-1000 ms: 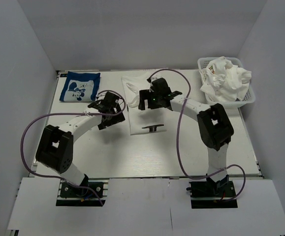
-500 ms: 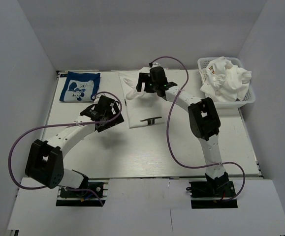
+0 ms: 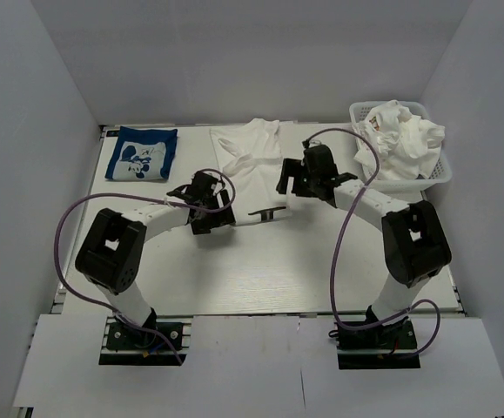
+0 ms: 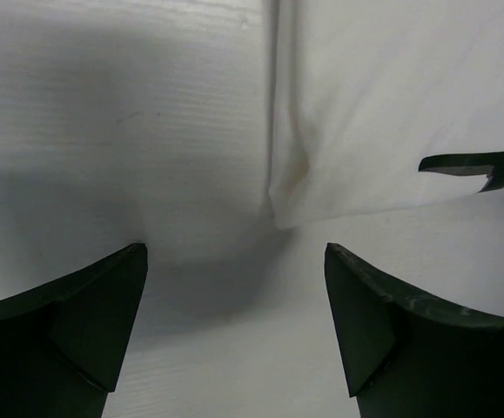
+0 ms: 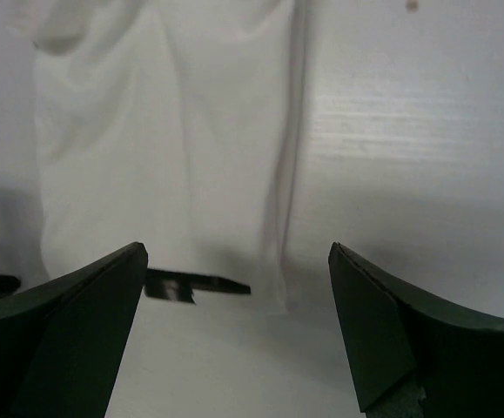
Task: Fold and stack the t-shirts
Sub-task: Grab one side of the 2/3 rectangular tshirt with both arms
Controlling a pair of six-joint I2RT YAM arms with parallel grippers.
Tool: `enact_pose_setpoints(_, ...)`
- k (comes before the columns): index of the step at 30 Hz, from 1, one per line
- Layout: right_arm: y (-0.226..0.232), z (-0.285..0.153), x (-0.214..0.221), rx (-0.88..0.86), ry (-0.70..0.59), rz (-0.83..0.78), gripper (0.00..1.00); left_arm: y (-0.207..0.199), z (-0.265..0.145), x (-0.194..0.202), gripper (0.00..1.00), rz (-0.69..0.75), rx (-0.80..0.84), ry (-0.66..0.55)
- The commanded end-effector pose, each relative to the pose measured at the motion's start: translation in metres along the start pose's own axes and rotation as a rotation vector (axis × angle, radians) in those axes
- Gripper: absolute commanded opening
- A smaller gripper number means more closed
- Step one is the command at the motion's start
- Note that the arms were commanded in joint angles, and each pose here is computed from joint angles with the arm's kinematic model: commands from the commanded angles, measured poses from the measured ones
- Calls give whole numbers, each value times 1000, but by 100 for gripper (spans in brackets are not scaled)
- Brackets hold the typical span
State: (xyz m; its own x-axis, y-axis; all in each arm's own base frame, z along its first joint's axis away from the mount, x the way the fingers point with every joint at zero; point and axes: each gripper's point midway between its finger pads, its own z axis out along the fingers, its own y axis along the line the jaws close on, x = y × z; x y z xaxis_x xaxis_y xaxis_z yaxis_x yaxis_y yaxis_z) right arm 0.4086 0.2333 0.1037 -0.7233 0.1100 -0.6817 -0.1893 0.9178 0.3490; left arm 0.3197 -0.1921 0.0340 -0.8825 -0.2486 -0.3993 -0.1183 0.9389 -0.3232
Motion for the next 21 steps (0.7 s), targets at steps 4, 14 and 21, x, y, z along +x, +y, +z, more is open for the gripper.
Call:
enact_pose_setpoints(4,-27,-5,57,31,161,-6,90,-35,20,-13,80,62,134,9)
enact_pose_setpoints(14,-22,10,96,-48,271,43,70,-40,39,-7,22,70,158,59)
enact_pose_setpoints(21,-23,15,98,-64,251,52,9,-33,40,8,0,68,159,93)
